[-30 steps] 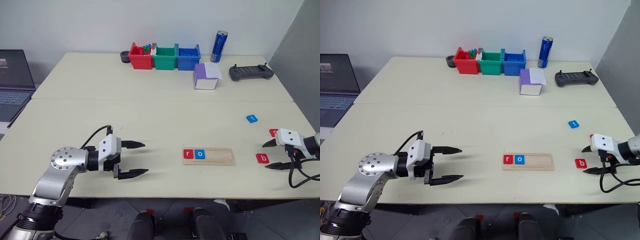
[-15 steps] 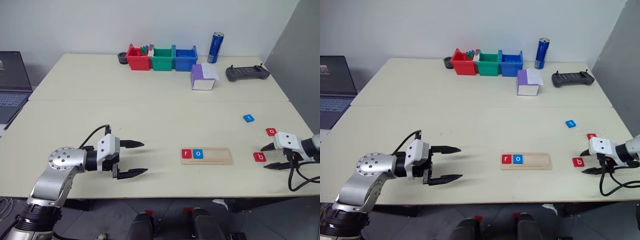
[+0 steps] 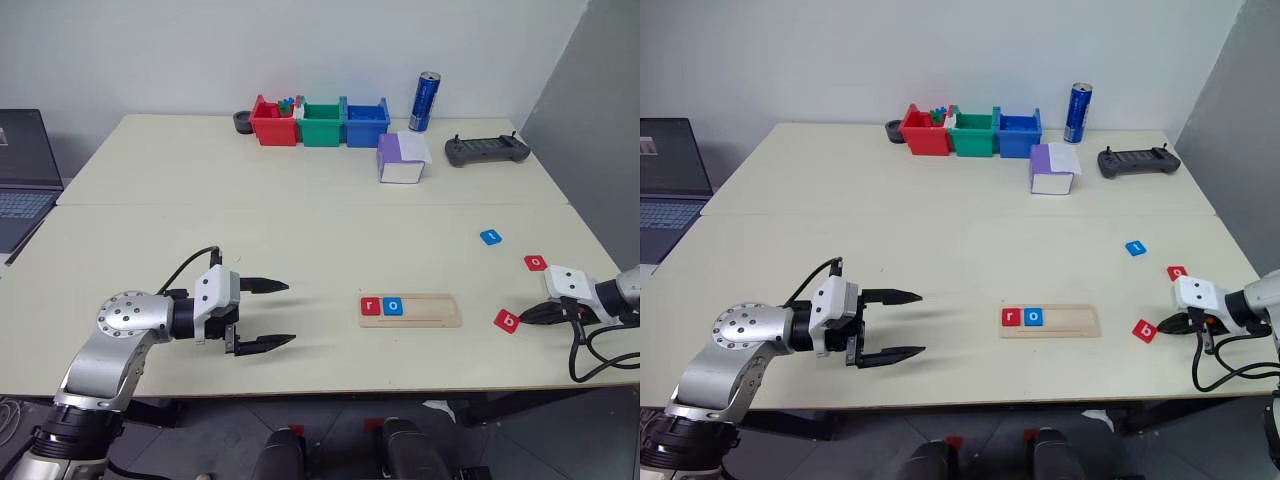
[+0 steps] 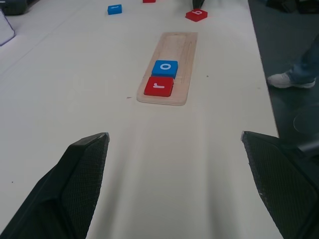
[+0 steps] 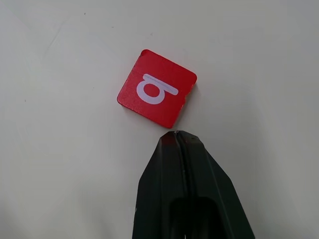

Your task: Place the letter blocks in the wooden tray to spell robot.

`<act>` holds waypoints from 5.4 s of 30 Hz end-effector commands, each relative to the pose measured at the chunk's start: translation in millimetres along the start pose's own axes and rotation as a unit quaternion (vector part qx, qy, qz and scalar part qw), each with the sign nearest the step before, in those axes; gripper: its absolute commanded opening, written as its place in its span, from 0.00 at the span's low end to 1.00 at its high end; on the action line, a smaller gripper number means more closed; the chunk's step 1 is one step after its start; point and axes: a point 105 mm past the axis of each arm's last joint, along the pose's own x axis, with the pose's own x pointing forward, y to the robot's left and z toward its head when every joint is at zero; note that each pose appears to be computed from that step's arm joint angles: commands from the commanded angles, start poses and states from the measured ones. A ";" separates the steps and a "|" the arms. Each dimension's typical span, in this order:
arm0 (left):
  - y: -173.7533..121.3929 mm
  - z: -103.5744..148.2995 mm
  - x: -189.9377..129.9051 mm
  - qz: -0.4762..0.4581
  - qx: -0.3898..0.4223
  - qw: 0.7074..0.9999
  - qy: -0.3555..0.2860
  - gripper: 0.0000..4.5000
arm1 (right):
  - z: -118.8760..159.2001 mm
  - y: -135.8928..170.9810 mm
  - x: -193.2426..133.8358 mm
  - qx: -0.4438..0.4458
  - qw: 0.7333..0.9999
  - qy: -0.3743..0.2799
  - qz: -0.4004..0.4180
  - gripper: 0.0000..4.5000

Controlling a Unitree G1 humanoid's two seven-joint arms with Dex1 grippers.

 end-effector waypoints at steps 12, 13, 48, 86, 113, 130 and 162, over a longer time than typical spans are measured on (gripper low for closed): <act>2.7 5.1 -3.3 0.008 0.011 1.000 0.000 1.00 | 31.7 12.5 -63.6 0.075 0.996 -0.040 -0.006 0.59; 2.7 5.0 -2.6 0.008 0.010 1.000 -0.001 1.00 | 33.7 17.1 -62.8 0.080 0.996 -0.047 -0.006 0.67; 5.6 5.7 2.3 -0.008 0.010 1.000 -0.005 1.00 | 22.0 50.5 2.5 0.257 0.945 -0.082 -0.182 0.99; -0.3 13.0 14.5 -0.027 0.030 0.999 -0.008 1.00 | 142.7 18.7 24.2 -0.065 0.993 -0.103 -0.002 0.33; -3.0 11.3 11.4 -0.014 0.027 1.000 0.001 1.00 | 150.4 16.4 70.1 -0.107 0.989 -0.084 0.053 0.33; -2.0 10.9 11.6 -0.007 0.026 1.000 0.000 1.00 | 164.4 15.4 71.5 -0.131 0.987 -0.083 0.049 0.33; -1.3 10.3 13.2 -0.011 0.025 1.000 0.000 1.00 | 168.4 18.8 68.0 -0.129 0.987 -0.080 0.060 0.33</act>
